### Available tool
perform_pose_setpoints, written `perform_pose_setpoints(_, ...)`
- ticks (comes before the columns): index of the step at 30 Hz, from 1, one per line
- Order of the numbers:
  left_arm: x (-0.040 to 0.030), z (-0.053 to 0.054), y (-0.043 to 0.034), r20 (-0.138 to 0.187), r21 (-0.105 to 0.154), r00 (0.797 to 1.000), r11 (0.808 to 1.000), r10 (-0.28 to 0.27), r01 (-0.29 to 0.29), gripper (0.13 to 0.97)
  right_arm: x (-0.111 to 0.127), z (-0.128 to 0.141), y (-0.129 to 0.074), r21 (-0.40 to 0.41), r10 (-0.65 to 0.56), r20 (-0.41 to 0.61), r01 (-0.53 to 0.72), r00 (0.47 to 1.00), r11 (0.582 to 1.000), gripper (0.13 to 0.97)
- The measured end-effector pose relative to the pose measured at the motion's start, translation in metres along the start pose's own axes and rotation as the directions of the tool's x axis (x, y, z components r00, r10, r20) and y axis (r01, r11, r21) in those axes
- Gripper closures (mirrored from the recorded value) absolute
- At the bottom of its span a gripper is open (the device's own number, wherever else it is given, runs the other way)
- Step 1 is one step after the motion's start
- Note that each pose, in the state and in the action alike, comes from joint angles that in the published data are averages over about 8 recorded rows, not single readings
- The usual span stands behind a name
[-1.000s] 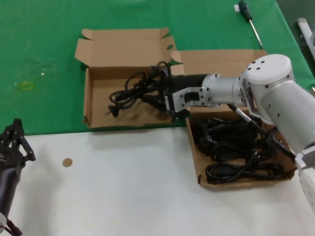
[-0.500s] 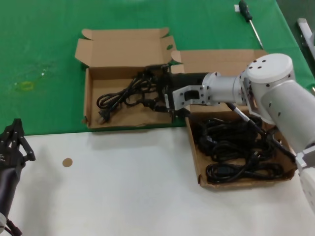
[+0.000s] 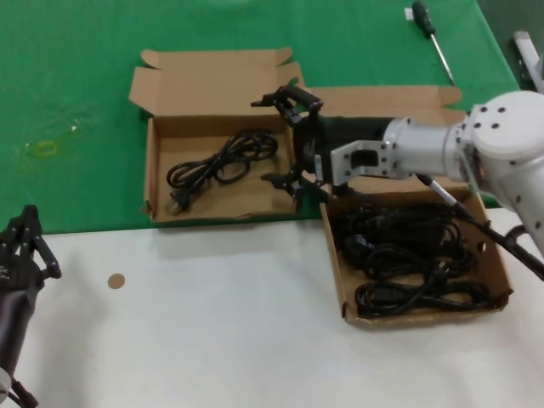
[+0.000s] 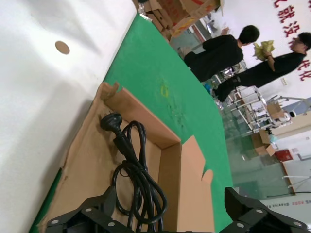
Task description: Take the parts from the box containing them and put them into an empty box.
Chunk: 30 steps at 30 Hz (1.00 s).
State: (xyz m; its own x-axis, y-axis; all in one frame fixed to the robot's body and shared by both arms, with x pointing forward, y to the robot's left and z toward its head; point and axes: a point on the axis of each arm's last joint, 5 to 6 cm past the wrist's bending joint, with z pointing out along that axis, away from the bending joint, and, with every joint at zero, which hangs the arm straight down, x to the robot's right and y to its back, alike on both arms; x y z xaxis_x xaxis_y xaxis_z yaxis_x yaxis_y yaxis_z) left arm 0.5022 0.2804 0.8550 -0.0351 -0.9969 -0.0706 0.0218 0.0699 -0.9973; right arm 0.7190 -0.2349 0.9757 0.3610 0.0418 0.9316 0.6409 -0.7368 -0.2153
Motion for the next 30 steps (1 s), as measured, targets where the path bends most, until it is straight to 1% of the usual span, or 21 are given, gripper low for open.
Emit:
perform_pose_setpoints(1, 0.0000, 0.000, 0.0000, 0.000, 0.000, 1.000, 1.000, 0.000, 0.000, 0.945, 0.000, -0.004, -0.001, 0.002, 0.001, -0.003, 0.000, 1.000, 1.000, 0.405)
perform_pose_setpoints(5, 0.0000, 0.000, 0.0000, 0.000, 0.000, 1.000, 1.000, 0.000, 0.000, 0.945, 0.000, -0.014, -0.004, 0.010, 0.002, -0.011, -0.001, 1.000, 1.000, 0.323)
perform_pose_setpoints(9, 0.0000, 0.000, 0.0000, 0.000, 0.000, 1.000, 1.000, 0.000, 0.000, 0.943, 0.000, -0.017, -0.005, 0.012, 0.002, -0.012, -0.002, 1.000, 1.000, 0.242)
perform_pose_setpoints(13, 0.0000, 0.000, 0.0000, 0.000, 0.000, 1.000, 1.000, 0.000, 0.000, 0.942, -0.001, -0.017, -0.005, 0.011, 0.004, -0.014, -0.004, 1.000, 1.000, 0.242)
perform_pose_setpoints(17, 0.0000, 0.000, 0.0000, 0.000, 0.000, 1.000, 1.000, 0.000, 0.000, 0.935, -0.005, -0.017, -0.006, 0.008, 0.025, -0.025, -0.024, 0.999, 1.000, 0.196)
perform_pose_setpoints(21, 0.0000, 0.000, 0.0000, 0.000, 0.000, 1.000, 1.000, 0.000, 0.000, 0.907, -0.013, -0.017, -0.008, 0.001, 0.071, -0.050, -0.071, 0.996, 0.997, 0.151)
perform_pose_setpoints(25, 0.0000, 0.000, 0.0000, 0.000, 0.000, 1.000, 1.000, 0.000, 0.000, 0.885, -0.024, -0.018, -0.011, -0.006, 0.132, -0.083, -0.133, 0.988, 0.991, 0.143)
perform_pose_setpoints(30, 0.0000, 0.000, 0.0000, 0.000, 0.000, 1.000, 1.000, 0.000, 0.000, 0.805, -0.038, -0.021, -0.015, -0.012, 0.215, -0.131, -0.219, 0.968, 0.976, 0.130)
